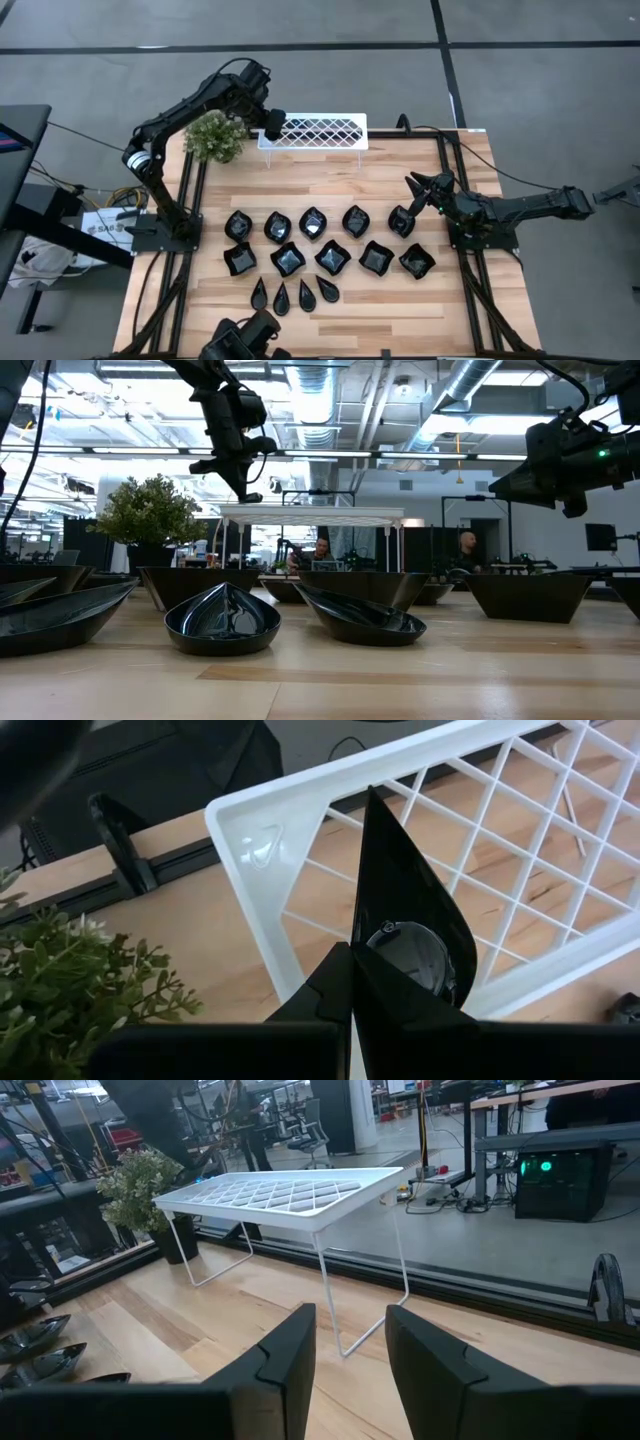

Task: Pick & Place Mini shaped plates
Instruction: Put the black drop shaped plate on the shelf

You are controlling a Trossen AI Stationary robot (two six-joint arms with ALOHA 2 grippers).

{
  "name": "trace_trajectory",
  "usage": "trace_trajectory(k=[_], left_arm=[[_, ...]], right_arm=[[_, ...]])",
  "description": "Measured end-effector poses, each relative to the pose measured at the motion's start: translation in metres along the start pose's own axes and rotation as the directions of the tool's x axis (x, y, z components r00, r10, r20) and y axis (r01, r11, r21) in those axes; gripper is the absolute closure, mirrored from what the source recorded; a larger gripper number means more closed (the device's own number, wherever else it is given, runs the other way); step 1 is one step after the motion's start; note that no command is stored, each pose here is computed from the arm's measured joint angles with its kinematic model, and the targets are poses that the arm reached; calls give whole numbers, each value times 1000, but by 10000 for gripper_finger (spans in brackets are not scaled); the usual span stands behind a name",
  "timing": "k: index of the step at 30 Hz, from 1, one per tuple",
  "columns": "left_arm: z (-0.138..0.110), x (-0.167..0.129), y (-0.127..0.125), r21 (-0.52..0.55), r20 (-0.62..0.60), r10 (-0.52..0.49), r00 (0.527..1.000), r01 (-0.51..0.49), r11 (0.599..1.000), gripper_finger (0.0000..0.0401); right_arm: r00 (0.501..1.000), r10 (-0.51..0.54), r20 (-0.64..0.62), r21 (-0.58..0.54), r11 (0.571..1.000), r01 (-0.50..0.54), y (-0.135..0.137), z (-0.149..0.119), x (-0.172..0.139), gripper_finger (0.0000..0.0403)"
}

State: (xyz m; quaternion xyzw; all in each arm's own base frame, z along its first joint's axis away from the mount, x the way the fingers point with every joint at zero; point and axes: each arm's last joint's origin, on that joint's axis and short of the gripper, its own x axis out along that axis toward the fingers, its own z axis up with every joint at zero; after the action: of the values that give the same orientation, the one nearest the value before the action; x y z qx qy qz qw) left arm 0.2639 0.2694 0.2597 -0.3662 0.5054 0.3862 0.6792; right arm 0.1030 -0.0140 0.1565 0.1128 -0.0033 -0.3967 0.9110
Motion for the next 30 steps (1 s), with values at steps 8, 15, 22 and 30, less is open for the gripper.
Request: trace_trajectory(k=[8, 15, 22, 30], left_arm=[[-1, 0, -4, 4, -12, -44, 999, 44, 999, 398], [-1, 0, -6, 10, -5, -34, 999, 34, 999, 398], [-1, 1, -6, 12, -1, -37, 999, 37, 999, 398], [-9, 16, -4, 7, -38, -24, 999, 24, 1000, 398]], right_arm=[[1000, 0, 0, 0, 1000, 0, 0, 0, 0, 284], [1000, 0, 0, 0, 1000, 0, 0, 0, 0, 284], [1000, 0, 0, 0, 1000, 0, 0, 0, 0, 284], [1000, 0, 1, 1, 1000, 0, 0, 0, 0, 284]])
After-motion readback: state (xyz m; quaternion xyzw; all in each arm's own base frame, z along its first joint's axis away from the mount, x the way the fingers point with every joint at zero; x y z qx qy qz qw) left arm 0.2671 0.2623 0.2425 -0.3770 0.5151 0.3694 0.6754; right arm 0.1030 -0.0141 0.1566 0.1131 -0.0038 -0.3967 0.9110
